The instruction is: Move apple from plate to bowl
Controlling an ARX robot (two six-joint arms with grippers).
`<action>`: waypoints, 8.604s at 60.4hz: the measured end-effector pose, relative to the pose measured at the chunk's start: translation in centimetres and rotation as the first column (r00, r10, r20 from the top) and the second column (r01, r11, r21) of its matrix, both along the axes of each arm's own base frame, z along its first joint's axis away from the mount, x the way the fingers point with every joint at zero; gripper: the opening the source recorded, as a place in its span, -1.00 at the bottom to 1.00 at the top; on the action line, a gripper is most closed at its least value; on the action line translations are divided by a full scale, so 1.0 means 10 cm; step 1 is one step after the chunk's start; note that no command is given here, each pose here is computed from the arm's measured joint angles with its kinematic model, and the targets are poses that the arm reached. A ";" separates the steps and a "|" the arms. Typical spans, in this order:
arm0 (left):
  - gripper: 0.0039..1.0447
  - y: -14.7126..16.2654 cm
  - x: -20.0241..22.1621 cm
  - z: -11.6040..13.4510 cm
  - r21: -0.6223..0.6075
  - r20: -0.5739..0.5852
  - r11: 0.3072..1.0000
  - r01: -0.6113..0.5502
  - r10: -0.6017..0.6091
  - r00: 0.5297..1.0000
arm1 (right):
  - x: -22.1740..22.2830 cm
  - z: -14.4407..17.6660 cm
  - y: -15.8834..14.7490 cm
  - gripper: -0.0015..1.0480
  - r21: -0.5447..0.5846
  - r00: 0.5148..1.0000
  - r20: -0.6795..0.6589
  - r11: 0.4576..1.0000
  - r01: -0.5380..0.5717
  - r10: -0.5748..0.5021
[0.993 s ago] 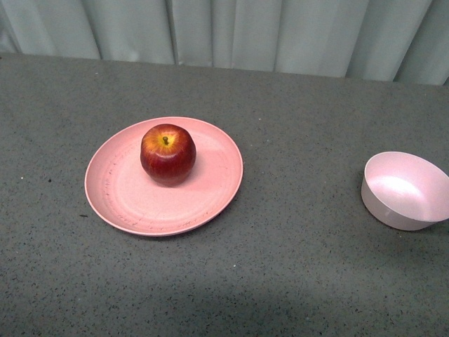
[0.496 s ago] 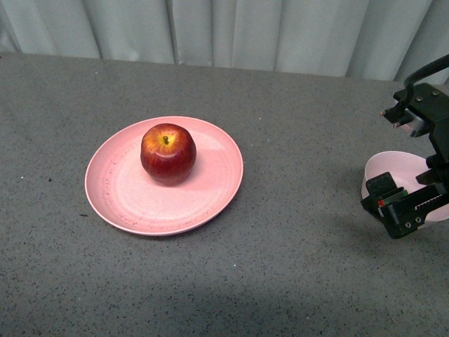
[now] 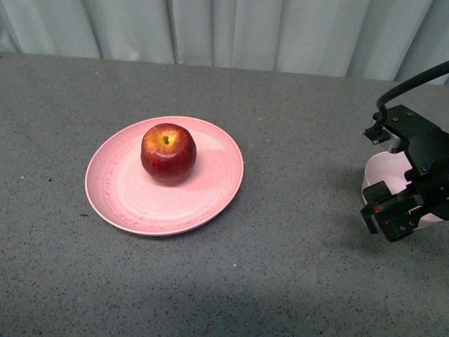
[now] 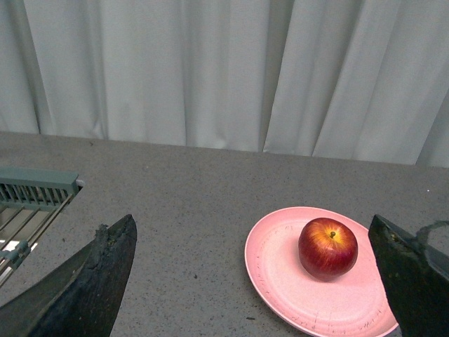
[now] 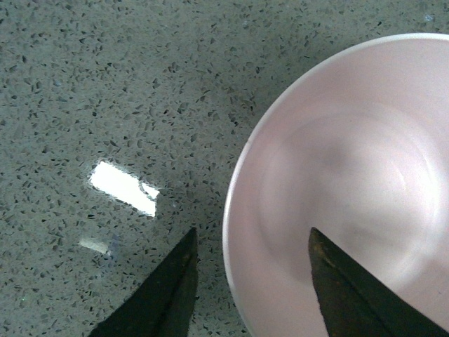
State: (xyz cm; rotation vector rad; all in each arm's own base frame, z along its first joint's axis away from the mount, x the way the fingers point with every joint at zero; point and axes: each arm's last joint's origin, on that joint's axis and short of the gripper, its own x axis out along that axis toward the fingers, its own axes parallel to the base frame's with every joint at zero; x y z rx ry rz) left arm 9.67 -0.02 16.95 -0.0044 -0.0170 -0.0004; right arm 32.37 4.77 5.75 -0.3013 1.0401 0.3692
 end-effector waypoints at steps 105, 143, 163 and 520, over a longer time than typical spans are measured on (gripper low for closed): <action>0.88 0.00 0.00 0.00 0.000 0.000 1.000 0.000 0.000 1.000 | 0.26 0.34 0.94 -0.24 0.353 0.970 0.086 0.903 -0.244 0.229; 0.88 0.00 0.00 0.00 0.000 0.000 1.000 0.002 -0.002 1.000 | -0.74 0.99 -0.09 -0.07 0.407 0.475 0.766 0.899 0.162 -0.433; 0.88 0.00 0.00 0.00 0.000 0.000 1.000 0.001 -0.001 1.000 | -1.26 1.03 -0.30 -0.98 0.407 0.469 0.770 0.899 0.161 -0.433; 0.28 -2.32 2.04 -0.90 -0.119 -0.541 0.868 0.481 -0.463 0.702 | -2.26 1.08 -0.47 0.82 0.412 0.454 0.779 0.899 0.149 -0.433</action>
